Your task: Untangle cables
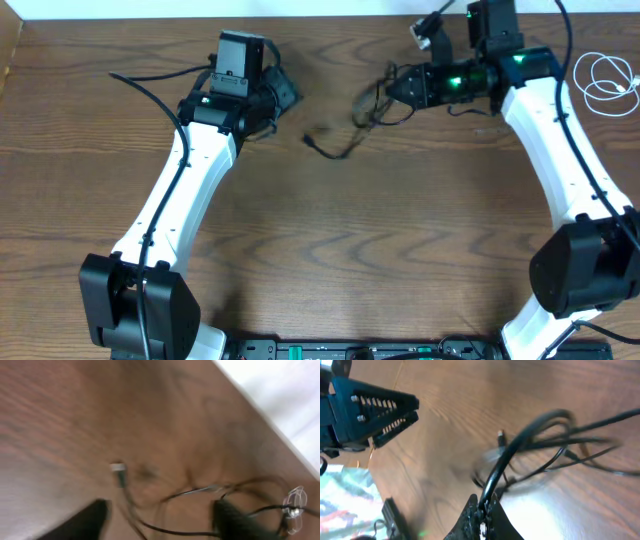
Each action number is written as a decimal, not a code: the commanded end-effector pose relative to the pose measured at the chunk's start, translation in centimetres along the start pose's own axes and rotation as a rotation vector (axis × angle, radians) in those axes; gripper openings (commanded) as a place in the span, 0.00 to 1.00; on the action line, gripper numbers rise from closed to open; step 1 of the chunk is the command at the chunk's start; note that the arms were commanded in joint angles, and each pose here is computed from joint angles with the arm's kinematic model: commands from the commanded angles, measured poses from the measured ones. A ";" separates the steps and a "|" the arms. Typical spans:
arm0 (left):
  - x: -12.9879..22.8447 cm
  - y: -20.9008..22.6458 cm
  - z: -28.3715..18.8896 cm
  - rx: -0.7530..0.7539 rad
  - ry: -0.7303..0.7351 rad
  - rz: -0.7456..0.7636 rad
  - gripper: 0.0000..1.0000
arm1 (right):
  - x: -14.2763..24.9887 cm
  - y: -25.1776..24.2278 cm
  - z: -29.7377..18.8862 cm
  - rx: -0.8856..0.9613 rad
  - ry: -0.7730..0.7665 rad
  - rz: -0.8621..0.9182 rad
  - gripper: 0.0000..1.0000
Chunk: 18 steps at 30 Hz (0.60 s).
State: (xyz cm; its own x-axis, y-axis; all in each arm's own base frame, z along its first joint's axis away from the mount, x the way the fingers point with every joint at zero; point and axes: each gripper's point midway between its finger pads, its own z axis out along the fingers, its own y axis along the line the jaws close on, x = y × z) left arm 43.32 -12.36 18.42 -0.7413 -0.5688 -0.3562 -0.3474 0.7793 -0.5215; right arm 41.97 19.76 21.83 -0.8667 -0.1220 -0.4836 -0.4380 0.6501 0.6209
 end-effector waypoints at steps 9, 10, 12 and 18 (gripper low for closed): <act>2.6 -4.1 -1.2 0.187 0.119 0.171 0.98 | 0.7 0.8 0.3 0.014 0.027 -0.071 0.01; 3.1 -4.9 -1.1 0.222 0.133 0.210 0.98 | 0.7 0.8 0.3 0.014 0.027 -0.071 0.01; 4.3 -6.5 -0.8 0.290 0.163 0.274 0.96 | 0.7 0.8 0.3 0.013 0.027 -0.071 0.01; 7.3 -9.4 2.1 0.407 0.242 0.351 0.83 | 0.8 0.8 0.3 0.014 0.030 -0.069 0.01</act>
State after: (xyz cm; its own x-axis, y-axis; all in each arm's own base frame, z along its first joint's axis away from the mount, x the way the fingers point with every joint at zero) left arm 42.57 -21.91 20.49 -0.8666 -0.2705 -0.4193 0.0793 0.7550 -0.6509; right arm 41.28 20.19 21.14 -0.8578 -0.1734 -0.4838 -0.4651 0.6627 0.5870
